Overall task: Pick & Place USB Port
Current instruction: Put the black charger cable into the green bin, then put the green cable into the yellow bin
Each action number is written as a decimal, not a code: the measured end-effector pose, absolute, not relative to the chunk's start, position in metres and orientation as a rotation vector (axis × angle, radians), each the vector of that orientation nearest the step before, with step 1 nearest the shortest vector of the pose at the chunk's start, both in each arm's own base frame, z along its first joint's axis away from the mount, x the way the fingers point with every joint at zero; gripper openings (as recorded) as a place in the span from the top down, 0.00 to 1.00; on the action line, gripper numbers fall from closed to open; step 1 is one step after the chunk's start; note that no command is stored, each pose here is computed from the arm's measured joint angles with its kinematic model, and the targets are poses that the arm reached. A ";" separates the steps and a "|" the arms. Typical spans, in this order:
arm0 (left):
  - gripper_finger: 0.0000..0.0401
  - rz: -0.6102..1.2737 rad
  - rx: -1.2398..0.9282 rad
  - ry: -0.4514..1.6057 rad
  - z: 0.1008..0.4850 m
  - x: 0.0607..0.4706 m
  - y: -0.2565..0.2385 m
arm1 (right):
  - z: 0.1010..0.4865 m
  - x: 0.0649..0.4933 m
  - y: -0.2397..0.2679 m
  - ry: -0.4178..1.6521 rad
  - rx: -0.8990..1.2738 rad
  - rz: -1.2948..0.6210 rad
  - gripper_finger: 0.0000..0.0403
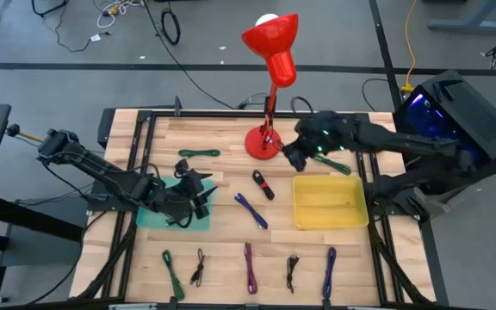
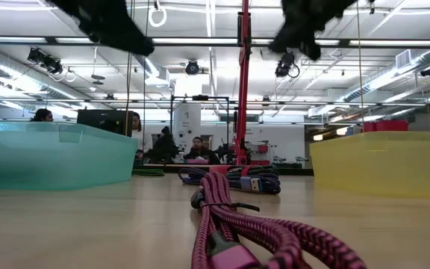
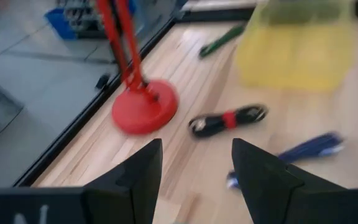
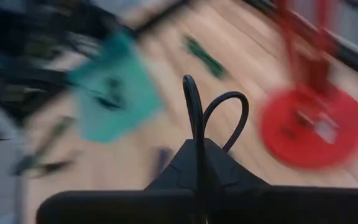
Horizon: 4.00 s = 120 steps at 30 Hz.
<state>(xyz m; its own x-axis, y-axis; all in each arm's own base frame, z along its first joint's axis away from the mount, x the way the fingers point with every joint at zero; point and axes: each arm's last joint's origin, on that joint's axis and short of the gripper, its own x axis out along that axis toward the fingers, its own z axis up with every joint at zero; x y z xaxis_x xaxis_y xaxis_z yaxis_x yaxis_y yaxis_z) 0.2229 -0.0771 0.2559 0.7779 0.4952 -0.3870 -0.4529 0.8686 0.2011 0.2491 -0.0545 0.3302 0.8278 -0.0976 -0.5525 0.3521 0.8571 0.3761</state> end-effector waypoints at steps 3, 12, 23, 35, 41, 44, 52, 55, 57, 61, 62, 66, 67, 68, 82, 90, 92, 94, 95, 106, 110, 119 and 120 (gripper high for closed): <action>0.50 0.469 0.094 0.366 0.266 0.229 -0.080 | 0.350 0.253 -0.019 0.406 0.404 -0.117 1.00; 0.50 0.190 -0.026 0.128 0.295 0.251 -0.066 | 0.353 0.281 0.061 0.211 0.159 0.042 1.00; 0.50 -0.032 -0.099 -0.005 0.309 0.258 -0.050 | 0.333 0.323 0.083 0.050 0.007 0.019 1.00; 0.50 -0.045 -0.096 -0.042 0.312 0.260 -0.049 | 0.338 0.331 0.073 -0.054 -0.013 -0.011 1.00; 0.50 -0.052 -0.100 -0.075 0.306 0.273 -0.045 | 0.333 0.337 0.074 -0.053 -0.026 0.004 1.00; 0.50 -0.080 -0.102 -0.065 0.299 0.280 -0.043 | 0.329 0.339 0.073 -0.043 -0.032 0.001 1.00; 0.62 -0.151 -0.093 -0.094 0.296 0.286 -0.044 | 0.330 0.339 0.072 -0.049 -0.039 -0.001 1.00; 0.85 -0.153 -0.080 -0.087 0.295 0.286 -0.044 | 0.329 0.339 0.072 -0.039 -0.034 0.000 1.00; 0.91 -0.150 -0.076 -0.088 0.295 0.286 -0.044 | 0.329 0.339 0.072 -0.038 -0.033 0.002 1.00; 0.91 -0.133 -0.073 -0.065 0.293 0.286 -0.044 | 0.328 0.339 0.072 -0.028 -0.035 0.000 0.98; 0.91 -0.129 -0.075 -0.052 0.292 0.286 -0.044 | 0.327 0.339 0.072 -0.023 -0.036 0.000 0.97; 0.91 -0.090 -0.092 0.048 0.284 0.286 -0.043 | 0.322 0.339 0.072 0.026 -0.047 -0.001 0.94; 0.91 -0.078 -0.092 0.094 0.280 0.284 -0.043 | 0.322 0.339 0.071 0.035 -0.050 -0.007 0.93; 0.91 -0.061 -0.090 0.135 0.276 0.283 -0.043 | 0.322 0.338 0.070 0.045 -0.053 -0.025 0.92; 0.91 0.204 -0.135 0.720 0.248 0.212 -0.064 | 0.317 0.304 0.045 0.346 -0.027 -0.371 0.81; 0.91 0.400 -0.189 1.069 0.230 0.160 -0.071 | 0.309 0.298 0.041 0.412 0.007 -0.451 0.81; 0.91 0.433 -0.210 1.134 0.228 0.152 -0.073 | 0.308 0.298 0.041 0.412 0.015 -0.454 0.81; 0.91 0.475 -0.226 1.177 0.226 0.145 -0.074 | 0.308 0.298 0.041 0.406 0.027 -0.460 0.81; 0.91 0.489 -0.233 1.185 0.225 0.143 -0.075 | 0.308 0.298 0.041 0.404 0.027 -0.461 0.81; 0.79 0.614 -0.272 1.292 0.188 0.121 -0.072 | 0.308 0.298 0.040 0.407 0.019 -0.461 0.81; 0.61 0.624 -0.267 1.299 0.187 0.121 -0.070 | 0.308 0.298 0.040 0.407 0.019 -0.461 0.81; 0.42 0.614 -0.130 1.206 0.204 0.127 -0.068 | 0.308 0.299 0.036 0.407 0.022 -0.475 0.81; 0.42 0.642 -0.097 1.163 0.211 0.129 -0.066 | 0.308 0.299 0.035 0.407 0.023 -0.480 0.81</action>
<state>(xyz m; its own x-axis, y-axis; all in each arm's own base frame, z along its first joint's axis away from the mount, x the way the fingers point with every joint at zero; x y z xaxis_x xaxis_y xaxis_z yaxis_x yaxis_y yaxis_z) 0.1287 -0.0663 0.2108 0.2406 0.4201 -0.8750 -0.5171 0.8184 0.2507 0.2990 0.0348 0.3075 0.8083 -0.4443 -0.3863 0.4534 0.8883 -0.0730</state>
